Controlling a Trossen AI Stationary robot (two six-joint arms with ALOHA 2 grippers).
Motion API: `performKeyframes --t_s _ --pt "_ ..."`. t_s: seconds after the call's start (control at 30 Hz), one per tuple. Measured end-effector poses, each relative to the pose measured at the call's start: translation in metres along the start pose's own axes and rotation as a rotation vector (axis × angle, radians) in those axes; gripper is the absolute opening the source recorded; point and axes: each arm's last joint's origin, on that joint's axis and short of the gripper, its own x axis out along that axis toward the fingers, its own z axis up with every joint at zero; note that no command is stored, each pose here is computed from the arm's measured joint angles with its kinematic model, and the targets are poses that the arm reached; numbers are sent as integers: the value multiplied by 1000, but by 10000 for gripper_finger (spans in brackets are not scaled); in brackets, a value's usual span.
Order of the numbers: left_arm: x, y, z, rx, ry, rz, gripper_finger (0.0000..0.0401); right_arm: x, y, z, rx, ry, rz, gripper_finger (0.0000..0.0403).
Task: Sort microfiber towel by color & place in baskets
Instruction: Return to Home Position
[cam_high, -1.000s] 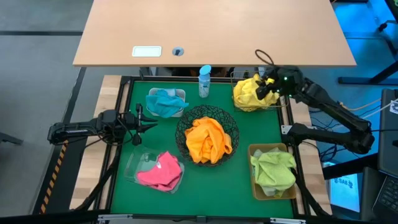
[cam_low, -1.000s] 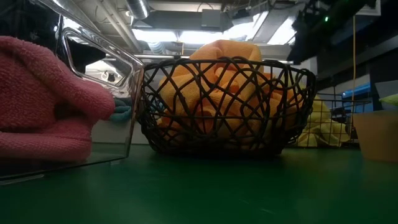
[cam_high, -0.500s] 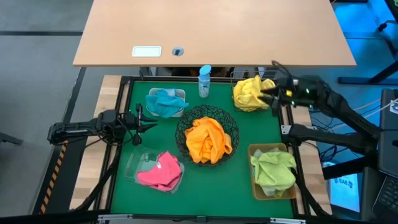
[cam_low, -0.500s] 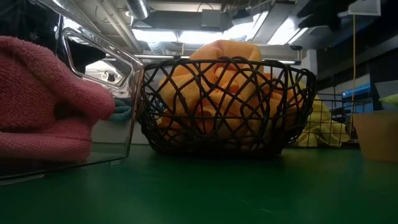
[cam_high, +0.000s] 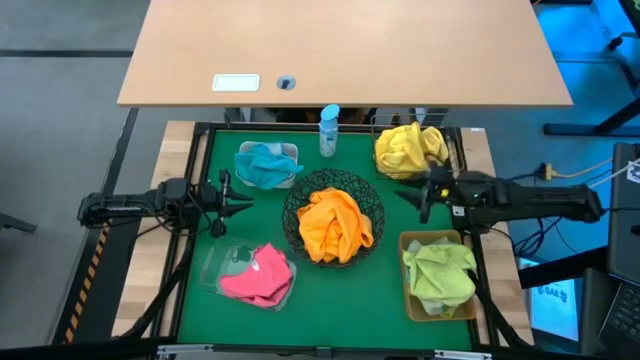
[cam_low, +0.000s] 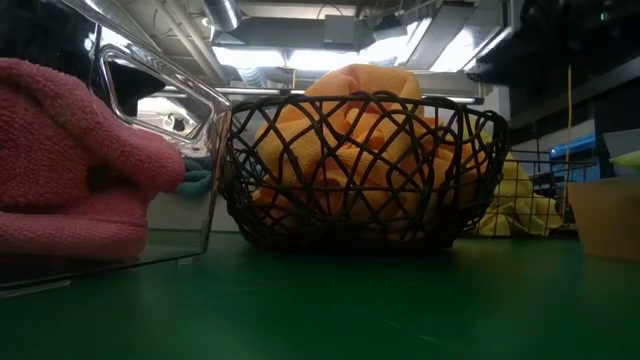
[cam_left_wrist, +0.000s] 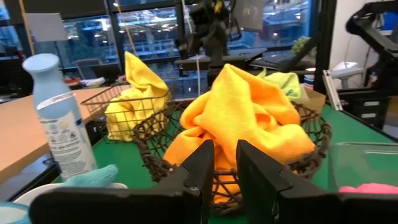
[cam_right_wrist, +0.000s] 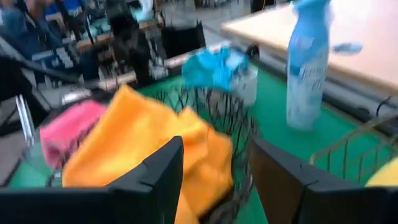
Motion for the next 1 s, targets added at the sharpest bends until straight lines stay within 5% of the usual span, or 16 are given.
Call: performKeyframes --t_s 0.27,0.5,1.0 --pt "0 -2 0 -1 -2 -22 64 6 2 -41 34 10 82 179" --pt "0 -2 0 0 -3 -22 64 7 -10 -73 48 -10 -3 179" --pt "0 -2 0 0 -4 -22 64 4 -19 -104 20 -12 56 179"
